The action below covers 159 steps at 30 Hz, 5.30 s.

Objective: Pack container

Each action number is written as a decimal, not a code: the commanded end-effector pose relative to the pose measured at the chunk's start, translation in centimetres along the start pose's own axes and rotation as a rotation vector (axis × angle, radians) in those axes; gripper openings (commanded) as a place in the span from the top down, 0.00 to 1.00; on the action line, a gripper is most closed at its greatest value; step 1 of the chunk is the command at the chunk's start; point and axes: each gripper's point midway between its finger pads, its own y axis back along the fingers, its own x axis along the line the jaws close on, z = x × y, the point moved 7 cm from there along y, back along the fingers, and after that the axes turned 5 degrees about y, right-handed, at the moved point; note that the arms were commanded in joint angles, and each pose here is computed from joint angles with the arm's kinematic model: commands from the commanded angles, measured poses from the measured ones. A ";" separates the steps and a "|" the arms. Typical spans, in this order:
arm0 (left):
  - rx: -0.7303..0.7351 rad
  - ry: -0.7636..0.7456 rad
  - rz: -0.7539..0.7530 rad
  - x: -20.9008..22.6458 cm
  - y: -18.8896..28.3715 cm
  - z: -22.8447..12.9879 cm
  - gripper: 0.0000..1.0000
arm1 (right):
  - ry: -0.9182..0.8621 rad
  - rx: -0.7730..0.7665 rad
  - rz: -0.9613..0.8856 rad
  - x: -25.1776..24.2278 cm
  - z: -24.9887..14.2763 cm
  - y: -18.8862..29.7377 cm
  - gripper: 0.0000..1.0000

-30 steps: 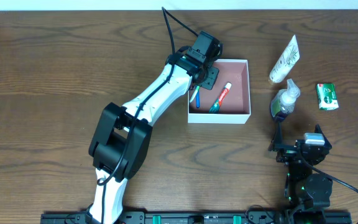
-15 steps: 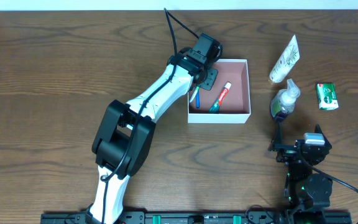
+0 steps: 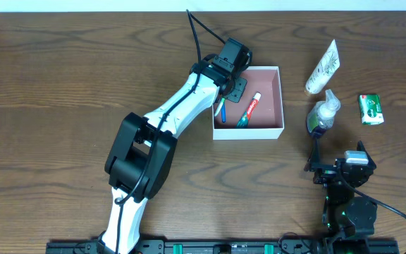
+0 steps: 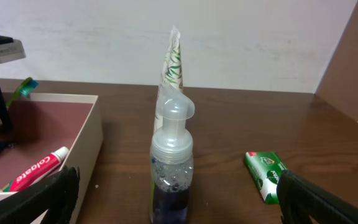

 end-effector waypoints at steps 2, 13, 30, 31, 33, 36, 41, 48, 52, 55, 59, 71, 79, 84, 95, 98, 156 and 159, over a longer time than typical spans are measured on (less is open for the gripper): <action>0.025 0.000 0.028 0.7 -1.0 -0.6 0.53 | 0.012 -0.002 0.015 0.3 0.0 0.0 0.01; 0.026 0.000 0.028 0.7 -1.0 -0.6 0.53 | 0.012 -0.002 0.015 0.3 0.0 0.0 0.01; 0.026 0.000 0.028 0.7 -1.0 -0.6 0.81 | 0.012 -0.002 0.015 0.3 0.0 0.0 0.01; 0.025 0.000 0.028 0.7 -1.0 -0.6 0.86 | 0.012 -0.002 0.015 0.3 0.0 0.0 0.01; 0.025 0.000 0.028 0.7 -1.0 -0.6 0.89 | 0.012 -0.002 0.015 0.3 0.0 0.0 0.01; 0.025 0.000 0.028 0.7 -1.0 -0.6 0.89 | 0.012 -0.002 0.015 0.3 0.0 0.0 0.01; 0.025 0.000 0.028 0.7 -1.0 -0.6 0.94 | 0.012 -0.002 0.015 0.3 0.0 0.0 0.01; 0.008 0.000 0.024 0.5 -0.4 0.1 0.94 | 0.012 -0.002 0.015 0.3 0.0 0.0 0.01; -0.012 0.000 0.020 0.3 0.3 0.9 0.94 | 0.012 -0.002 0.015 0.3 0.0 0.0 0.01; -0.021 0.000 0.018 0.3 0.9 1.1 0.94 | 0.012 -0.002 0.015 0.3 0.0 0.0 0.01; -0.022 0.000 0.018 0.3 1.1 1.1 0.89 | 0.012 -0.002 0.015 0.3 0.0 0.0 0.01; -0.037 0.000 0.015 0.3 0.6 1.3 0.58 | 0.012 -0.002 0.015 0.3 0.0 0.0 0.01; -0.050 -0.002 0.012 0.1 0.6 1.5 0.59 | 0.012 -0.002 0.015 0.3 0.0 0.0 0.01; -0.049 -0.005 0.008 -0.1 0.6 1.4 0.59 | 0.012 -0.002 0.015 0.3 0.0 0.0 0.01; -0.083 -0.029 -0.015 -1.6 0.6 1.8 0.59 | 0.012 -0.002 0.015 0.3 0.0 0.0 0.01; -0.086 -0.028 -0.015 -1.6 0.6 1.8 0.59 | 0.012 -0.002 0.015 0.3 0.0 0.0 0.01; -0.027 -0.020 0.014 -0.7 0.0 0.7 0.94 | 0.012 -0.002 0.015 0.3 0.0 0.0 0.01; -0.010 -0.020 0.018 -0.7 0.9 0.5 0.94 | 0.012 -0.002 0.015 0.3 0.0 0.0 0.01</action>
